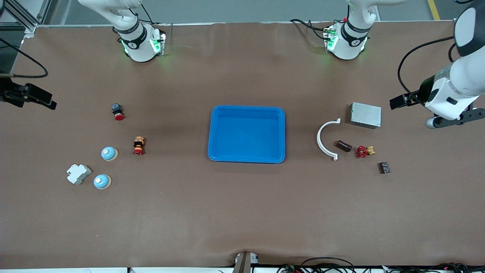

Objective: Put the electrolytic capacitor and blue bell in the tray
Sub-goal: 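Move the left gripper to the capacitor while the right gripper nears the bell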

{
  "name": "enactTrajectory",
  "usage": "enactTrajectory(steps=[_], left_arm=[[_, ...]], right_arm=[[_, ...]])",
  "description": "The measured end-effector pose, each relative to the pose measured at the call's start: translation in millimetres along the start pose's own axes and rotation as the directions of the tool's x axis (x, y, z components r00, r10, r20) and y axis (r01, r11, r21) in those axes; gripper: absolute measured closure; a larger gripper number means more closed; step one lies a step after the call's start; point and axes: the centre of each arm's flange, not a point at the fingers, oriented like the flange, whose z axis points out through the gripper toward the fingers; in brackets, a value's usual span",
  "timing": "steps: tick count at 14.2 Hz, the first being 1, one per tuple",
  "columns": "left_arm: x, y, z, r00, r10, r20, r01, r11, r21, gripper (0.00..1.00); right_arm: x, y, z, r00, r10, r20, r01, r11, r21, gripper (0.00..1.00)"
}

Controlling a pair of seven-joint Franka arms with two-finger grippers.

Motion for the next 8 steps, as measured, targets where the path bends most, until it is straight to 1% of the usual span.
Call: enactTrajectory(steps=[2,3,5,8], left_arm=[[4.9,-4.7,36.2,0.997,-0.075,0.006,0.075,0.996,-0.044,0.00],[6.7,-6.6,53.3,0.994,-0.107,0.007,0.107,0.993,-0.053,0.00],[7.2,-7.4,84.3,0.987,-0.163,0.010,0.164,0.985,-0.055,0.00],[4.3,-6.3,130.2,0.973,-0.232,-0.001,0.232,0.971,-0.061,0.00]], right_arm=[[7.3,10.4,34.3,1.000,0.019,0.013,-0.019,1.000,0.000,0.00],[9.3,19.3,52.0,0.999,0.035,0.021,-0.035,0.999,0.000,0.00],[9.7,38.2,85.6,0.997,0.068,0.038,-0.068,0.998,0.000,0.00],[8.4,61.4,125.6,0.994,0.108,0.032,-0.108,0.994,0.002,0.00]])
